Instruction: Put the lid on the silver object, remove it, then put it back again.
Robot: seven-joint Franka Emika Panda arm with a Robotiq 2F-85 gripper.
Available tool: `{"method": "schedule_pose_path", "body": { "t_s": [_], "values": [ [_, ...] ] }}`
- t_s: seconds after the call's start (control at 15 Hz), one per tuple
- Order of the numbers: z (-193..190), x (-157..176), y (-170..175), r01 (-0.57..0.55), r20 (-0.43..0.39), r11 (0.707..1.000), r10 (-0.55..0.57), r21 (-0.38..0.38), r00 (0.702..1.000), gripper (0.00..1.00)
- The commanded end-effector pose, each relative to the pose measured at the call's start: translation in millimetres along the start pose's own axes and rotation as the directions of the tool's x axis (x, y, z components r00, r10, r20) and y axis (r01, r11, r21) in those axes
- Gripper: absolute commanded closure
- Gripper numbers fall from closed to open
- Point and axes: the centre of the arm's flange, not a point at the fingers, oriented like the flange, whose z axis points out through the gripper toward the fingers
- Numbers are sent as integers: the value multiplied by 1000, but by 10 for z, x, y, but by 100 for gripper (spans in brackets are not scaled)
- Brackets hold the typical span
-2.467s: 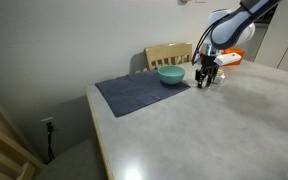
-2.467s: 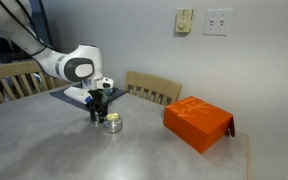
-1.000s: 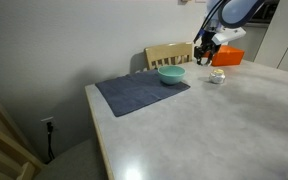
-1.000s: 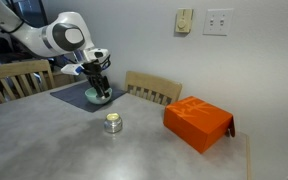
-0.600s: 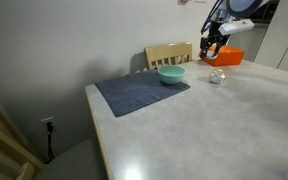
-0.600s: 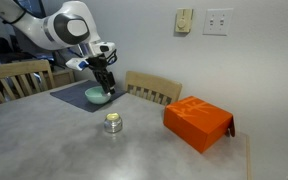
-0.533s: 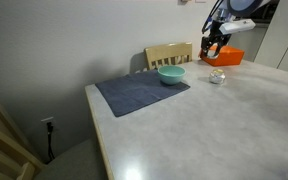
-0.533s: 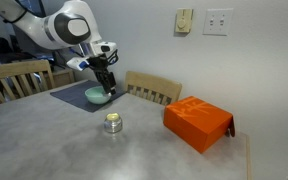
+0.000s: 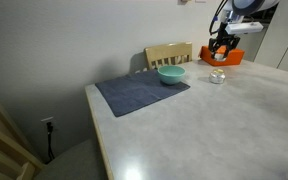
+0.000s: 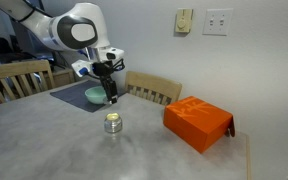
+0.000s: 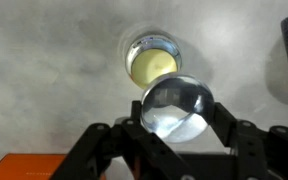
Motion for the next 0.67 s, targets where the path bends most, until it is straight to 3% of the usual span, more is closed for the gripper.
{"method": "schedule_pose_path", "body": {
  "t_s": [0.0,0.6],
  "values": [
    [156,-80,95,-33,58,999,32,5,998,56],
    [435,-107,139,-28,116,1000,29,-8,993,56]
  ]
}}
